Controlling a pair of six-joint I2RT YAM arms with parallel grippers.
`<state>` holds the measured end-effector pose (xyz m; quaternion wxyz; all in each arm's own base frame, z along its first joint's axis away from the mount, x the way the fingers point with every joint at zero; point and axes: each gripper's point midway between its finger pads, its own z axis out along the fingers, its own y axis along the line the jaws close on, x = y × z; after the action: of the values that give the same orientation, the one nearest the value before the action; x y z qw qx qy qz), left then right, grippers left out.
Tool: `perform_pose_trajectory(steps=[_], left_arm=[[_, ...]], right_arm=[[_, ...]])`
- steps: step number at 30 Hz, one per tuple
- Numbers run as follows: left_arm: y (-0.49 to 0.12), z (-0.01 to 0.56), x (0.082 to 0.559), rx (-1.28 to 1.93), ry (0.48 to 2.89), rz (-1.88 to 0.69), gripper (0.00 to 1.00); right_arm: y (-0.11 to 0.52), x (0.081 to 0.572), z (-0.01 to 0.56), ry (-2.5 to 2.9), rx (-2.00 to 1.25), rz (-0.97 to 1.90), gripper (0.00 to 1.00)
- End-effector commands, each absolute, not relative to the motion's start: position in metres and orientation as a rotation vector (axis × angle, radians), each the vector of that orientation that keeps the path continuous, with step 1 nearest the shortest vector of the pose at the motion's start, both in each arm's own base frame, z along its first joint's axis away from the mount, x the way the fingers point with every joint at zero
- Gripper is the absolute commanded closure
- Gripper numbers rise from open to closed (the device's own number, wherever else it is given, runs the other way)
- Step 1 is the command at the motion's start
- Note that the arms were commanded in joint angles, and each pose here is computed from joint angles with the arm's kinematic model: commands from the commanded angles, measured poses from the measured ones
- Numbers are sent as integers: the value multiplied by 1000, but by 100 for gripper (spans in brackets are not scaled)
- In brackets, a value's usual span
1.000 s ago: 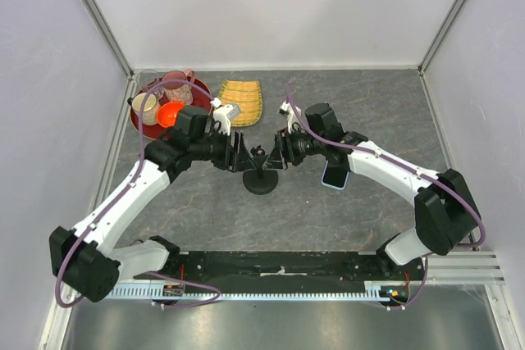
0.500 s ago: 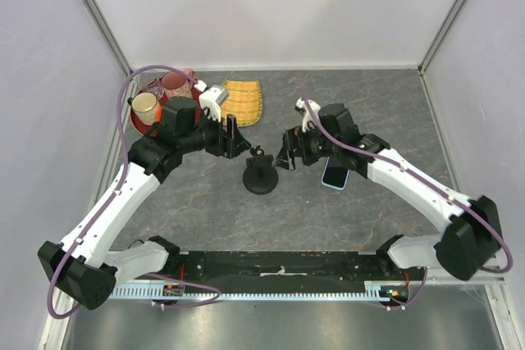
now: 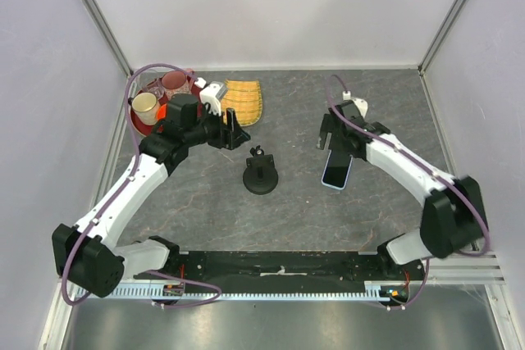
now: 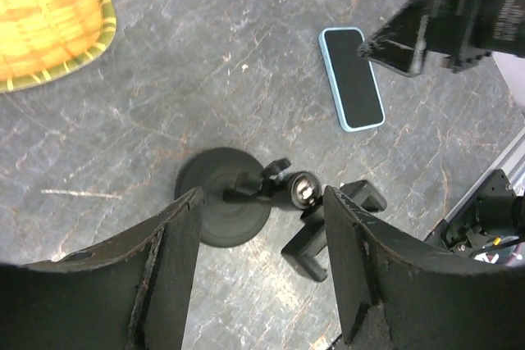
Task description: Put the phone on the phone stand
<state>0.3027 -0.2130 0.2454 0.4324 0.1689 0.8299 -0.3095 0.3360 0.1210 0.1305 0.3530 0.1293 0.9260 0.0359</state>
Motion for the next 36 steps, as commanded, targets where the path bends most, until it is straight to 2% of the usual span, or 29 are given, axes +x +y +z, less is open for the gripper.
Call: perform_pose_trajectory(steps=[1, 4, 14, 27, 32, 36], left_arm=[[-221, 280, 287, 440, 1932, -922, 34], [-221, 288, 279, 450, 1896, -940, 35], [-226, 288, 275, 456, 1897, -993, 36], [-229, 291, 271, 457, 1884, -1061, 37], [-230, 285, 273, 450, 1905, -1066, 38], [-231, 283, 275, 447, 1912, -1068, 38]], right_arm=[[124, 345, 99, 2519, 235, -27, 2], [113, 351, 84, 2572, 212, -171, 2], [106, 348, 51, 2657, 267, -187, 2], [97, 336, 24, 2655, 470, -172, 2], [114, 330, 10, 2690, 605, -37, 2], [116, 323, 8, 2705, 732, -41, 2]])
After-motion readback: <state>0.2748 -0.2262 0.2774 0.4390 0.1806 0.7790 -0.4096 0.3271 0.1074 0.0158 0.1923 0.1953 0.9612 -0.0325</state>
